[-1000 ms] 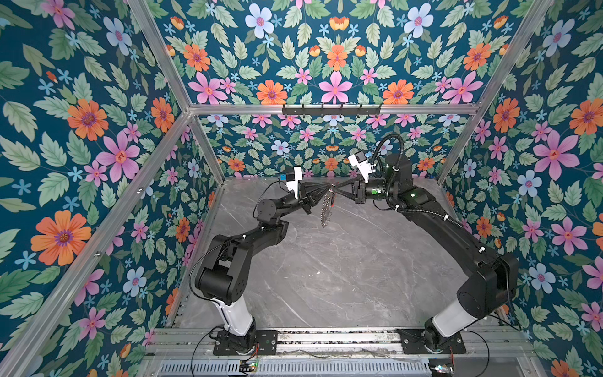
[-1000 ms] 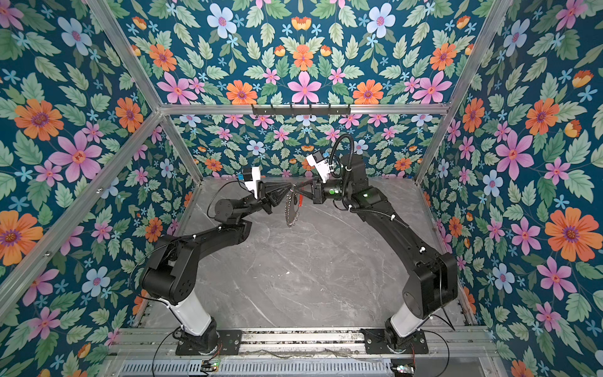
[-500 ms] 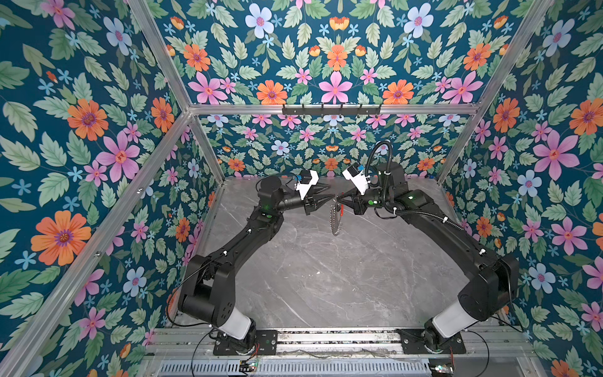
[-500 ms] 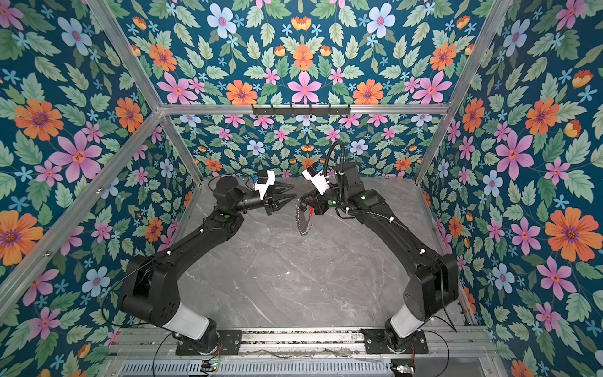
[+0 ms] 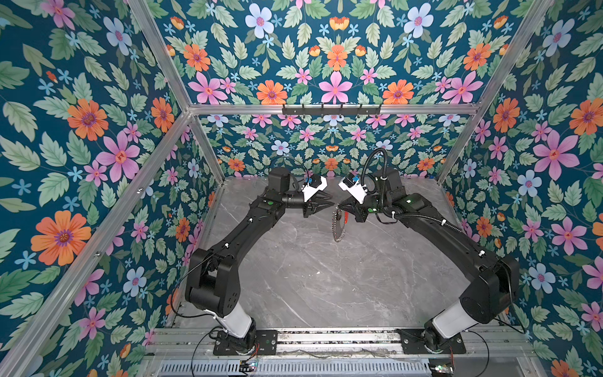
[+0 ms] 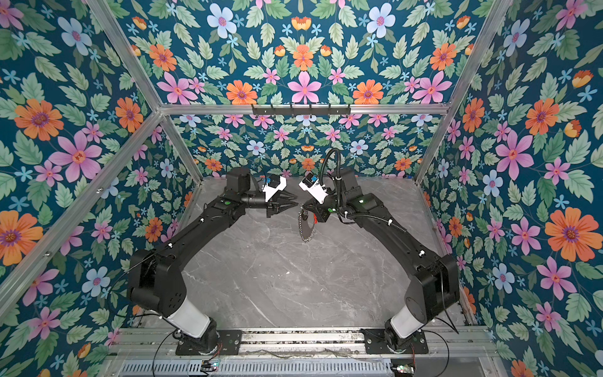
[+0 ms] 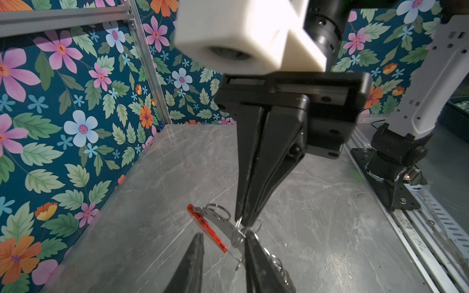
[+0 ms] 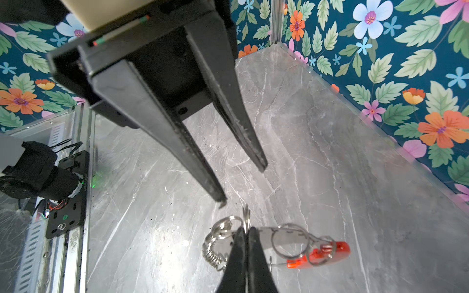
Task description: Put the keys on the keyring
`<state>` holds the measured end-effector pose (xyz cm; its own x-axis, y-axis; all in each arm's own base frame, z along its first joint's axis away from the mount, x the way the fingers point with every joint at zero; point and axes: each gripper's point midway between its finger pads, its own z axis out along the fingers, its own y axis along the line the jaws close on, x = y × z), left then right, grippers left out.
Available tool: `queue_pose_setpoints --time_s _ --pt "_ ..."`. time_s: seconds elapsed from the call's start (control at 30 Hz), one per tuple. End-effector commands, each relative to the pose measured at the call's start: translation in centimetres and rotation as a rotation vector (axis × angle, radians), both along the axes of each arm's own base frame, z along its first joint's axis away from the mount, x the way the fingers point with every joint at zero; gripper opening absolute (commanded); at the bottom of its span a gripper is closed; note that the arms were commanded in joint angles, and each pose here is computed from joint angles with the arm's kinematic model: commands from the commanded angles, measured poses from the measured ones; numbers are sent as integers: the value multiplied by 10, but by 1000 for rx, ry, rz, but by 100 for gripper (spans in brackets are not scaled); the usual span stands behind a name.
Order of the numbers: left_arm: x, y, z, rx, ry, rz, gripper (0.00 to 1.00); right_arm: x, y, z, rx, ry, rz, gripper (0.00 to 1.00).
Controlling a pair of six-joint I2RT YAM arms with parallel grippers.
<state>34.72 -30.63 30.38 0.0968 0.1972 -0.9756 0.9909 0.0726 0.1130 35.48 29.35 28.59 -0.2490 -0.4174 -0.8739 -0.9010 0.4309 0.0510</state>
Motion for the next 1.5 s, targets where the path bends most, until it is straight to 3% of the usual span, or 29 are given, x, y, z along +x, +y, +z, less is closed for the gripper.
queue_pose_setpoints --time_s 0.0,0.33,0.6,1.47 --pt "-5 -3 1 -9 22 -49 25 -4 4 9 17 -29 35 0" --pt "-4 -10 1 -20 47 -74 16 -4 8 14 29 -27 43 0" --pt "-2 -11 0 -17 56 -65 30 -7 7 17 33 -32 46 0" --pt "-2 -5 -4 6 94 -30 33 -7 5 15 31 -42 35 0"
